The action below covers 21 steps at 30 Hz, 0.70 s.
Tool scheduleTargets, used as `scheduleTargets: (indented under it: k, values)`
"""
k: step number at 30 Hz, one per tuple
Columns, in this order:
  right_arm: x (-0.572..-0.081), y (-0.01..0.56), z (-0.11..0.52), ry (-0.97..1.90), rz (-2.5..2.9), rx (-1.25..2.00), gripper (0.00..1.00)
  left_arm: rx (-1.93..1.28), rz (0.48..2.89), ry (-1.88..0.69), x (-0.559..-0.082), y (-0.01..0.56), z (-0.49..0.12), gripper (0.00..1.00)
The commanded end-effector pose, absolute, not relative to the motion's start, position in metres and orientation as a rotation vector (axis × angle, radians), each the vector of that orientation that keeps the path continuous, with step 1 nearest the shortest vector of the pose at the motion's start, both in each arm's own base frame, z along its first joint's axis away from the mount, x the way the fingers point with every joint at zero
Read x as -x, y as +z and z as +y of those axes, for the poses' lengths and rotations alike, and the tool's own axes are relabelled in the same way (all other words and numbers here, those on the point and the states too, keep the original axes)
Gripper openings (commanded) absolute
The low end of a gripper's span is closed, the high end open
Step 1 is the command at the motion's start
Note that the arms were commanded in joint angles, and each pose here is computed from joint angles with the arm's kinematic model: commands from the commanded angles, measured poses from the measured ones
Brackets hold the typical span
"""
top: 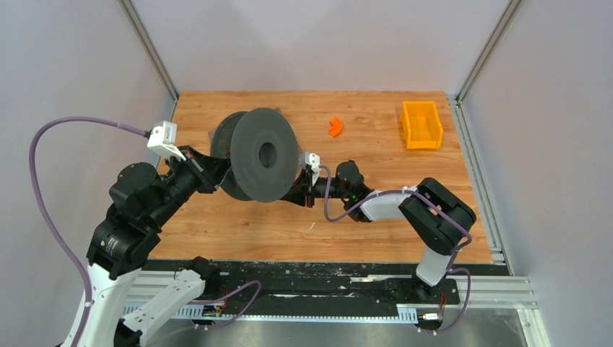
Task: Wrap the cables
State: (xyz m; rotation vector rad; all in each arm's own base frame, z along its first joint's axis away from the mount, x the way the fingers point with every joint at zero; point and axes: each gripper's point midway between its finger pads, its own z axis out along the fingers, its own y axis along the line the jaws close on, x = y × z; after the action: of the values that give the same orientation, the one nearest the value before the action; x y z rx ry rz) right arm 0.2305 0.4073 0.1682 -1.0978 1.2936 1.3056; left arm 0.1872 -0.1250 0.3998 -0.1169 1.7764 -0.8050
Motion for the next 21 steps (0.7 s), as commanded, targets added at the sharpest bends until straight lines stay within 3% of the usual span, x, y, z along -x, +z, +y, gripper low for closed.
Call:
scheduleTargets:
  k: [1,10,21]
  values:
    - [-0.217,0.177,0.408,1.358,1.257,1.045,0.06,0.218,1.575,-0.804,-0.197,0.445,-0.109,0.00]
    - [-0.157,0.161,0.435,1.198,1.385,1.138,0.00,0.357,1.502,-0.723,-0.219,0.437,-0.091,0.00]
    - [-0.160,0.197,0.444,0.901,1.654,1.192,0.01,0.270,1.656,-0.327,-0.258,0.380,-0.070,0.00]
